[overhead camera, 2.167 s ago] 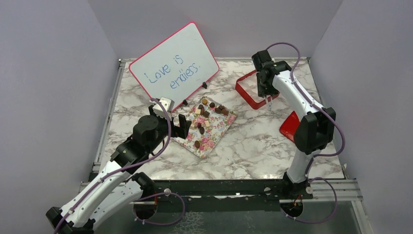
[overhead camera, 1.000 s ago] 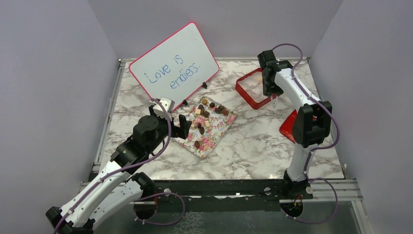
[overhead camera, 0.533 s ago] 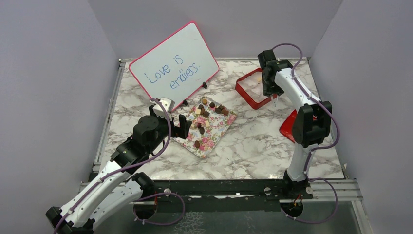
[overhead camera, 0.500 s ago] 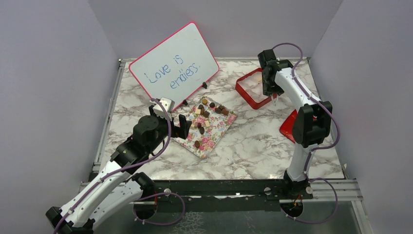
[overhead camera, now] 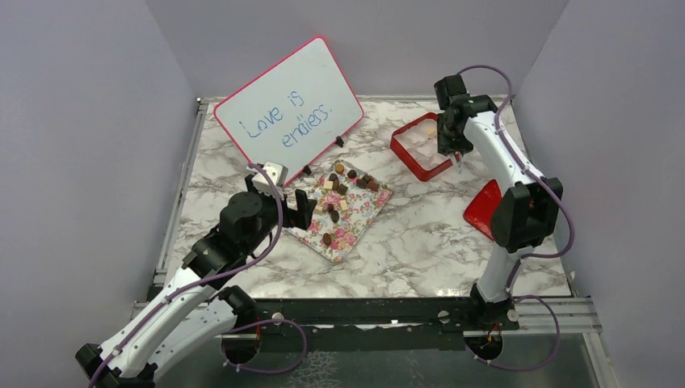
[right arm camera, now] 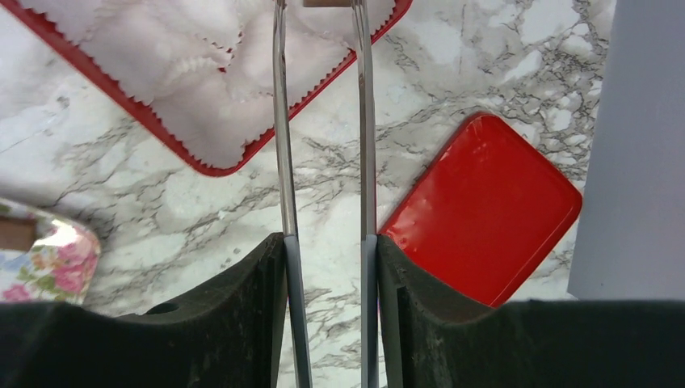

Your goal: Pack the chocolate

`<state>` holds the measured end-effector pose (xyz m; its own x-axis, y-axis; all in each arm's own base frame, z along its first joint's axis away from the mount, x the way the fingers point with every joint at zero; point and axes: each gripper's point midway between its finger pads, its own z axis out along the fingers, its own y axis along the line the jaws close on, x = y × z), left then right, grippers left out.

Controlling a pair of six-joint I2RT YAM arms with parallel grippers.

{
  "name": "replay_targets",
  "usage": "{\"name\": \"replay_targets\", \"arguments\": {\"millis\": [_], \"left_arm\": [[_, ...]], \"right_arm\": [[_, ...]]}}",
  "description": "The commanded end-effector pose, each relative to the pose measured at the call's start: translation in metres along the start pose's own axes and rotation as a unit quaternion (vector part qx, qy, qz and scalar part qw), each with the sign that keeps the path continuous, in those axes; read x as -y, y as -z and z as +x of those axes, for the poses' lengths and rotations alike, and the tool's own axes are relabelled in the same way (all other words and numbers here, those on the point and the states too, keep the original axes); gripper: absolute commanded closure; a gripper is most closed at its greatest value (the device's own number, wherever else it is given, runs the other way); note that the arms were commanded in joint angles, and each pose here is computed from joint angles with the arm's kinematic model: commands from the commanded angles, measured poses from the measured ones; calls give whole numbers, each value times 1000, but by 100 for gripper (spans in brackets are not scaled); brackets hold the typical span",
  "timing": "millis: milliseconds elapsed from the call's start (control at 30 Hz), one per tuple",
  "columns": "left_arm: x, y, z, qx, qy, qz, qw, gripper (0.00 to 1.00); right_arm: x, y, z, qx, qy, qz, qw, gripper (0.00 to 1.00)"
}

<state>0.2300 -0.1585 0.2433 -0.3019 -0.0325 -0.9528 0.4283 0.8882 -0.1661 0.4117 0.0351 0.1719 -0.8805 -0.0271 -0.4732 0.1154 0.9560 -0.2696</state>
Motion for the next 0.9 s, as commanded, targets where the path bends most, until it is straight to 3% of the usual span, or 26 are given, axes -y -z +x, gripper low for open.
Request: {"name": "replay_targets", "arguments": {"millis": [0, 400, 867], "left_arm": [[-9, 4, -4, 15, -5, -22, 1000, 1], [-17, 7, -9, 25, -7, -43, 999, 1], [-26, 12, -15, 39, -5, -68, 997, 1]], "right_arm": [[0, 39, -2, 36, -17, -53, 998, 55], [-52, 75, 25, 70, 7, -194, 978, 57], [-116, 110, 77, 80, 76, -242, 964, 57]]}}
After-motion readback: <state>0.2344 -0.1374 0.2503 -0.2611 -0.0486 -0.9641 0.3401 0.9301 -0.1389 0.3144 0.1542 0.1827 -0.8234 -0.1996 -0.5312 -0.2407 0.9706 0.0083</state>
